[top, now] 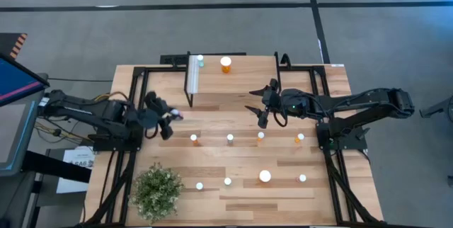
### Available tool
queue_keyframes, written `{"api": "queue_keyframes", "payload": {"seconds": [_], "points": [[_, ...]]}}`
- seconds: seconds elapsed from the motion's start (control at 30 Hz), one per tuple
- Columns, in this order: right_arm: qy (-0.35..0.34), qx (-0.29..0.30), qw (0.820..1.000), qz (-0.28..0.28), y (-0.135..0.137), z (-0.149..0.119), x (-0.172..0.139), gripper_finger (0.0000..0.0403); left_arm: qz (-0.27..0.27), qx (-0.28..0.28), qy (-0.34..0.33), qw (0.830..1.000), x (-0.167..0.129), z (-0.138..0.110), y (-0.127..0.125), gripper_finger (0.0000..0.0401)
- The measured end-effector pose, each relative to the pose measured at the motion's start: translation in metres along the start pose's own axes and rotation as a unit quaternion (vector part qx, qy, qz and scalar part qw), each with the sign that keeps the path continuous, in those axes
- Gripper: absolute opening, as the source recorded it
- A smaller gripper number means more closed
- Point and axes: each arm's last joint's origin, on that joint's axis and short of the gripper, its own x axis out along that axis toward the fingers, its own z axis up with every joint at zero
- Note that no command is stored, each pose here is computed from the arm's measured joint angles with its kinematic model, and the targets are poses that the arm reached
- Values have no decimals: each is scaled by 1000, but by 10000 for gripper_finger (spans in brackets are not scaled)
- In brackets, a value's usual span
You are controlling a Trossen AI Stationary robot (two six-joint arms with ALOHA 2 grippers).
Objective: Pick and place medicine bottles onto shelf by color
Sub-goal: Put the top pink pill bottle on the shelf
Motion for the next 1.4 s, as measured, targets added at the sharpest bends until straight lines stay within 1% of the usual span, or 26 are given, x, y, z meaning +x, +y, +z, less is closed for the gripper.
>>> {"api": "queue_keyframes", "payload": {"seconds": [0.27, 0.43, 0.63, 0.73, 0.83, 1.0, 1.2, 1.33, 1.4], "points": [[-1, 0, 1000, 0, 0, 0, 0, 295, 4, 31, -24, 999, -7, 64, 24, 99], [-3, 1, 1000, 0, 0, 1, 0, 295, -14, 50, -8, 999, 9, 97, 34, 99], [-1, 0, 1000, 0, 0, 0, 0, 295, -26, 71, 20, 997, 41, 125, 48, 99], [0, 0, 1000, 0, 0, 0, 0, 295, -36, 69, 39, 996, 60, 131, 58, 99], [1, -1, 1000, 0, 0, 0, 0, 295, -45, 58, 62, 995, 79, 132, 70, 99], [3, -1, 1000, 0, 0, 0, 0, 295, -45, 37, 100, 993, 108, 127, 91, 99], [2, -1, 1000, 0, 0, 0, 0, 295, -42, 13, 106, 993, 126, 124, 110, 99], [2, -1, 1000, 0, 0, 0, 0, 295, -40, 5, 87, 995, 126, 126, 117, 99], [2, -1, 1000, 0, 0, 0, 0, 295, -42, 4, 89, 995, 127, 125, 118, 99]]}}
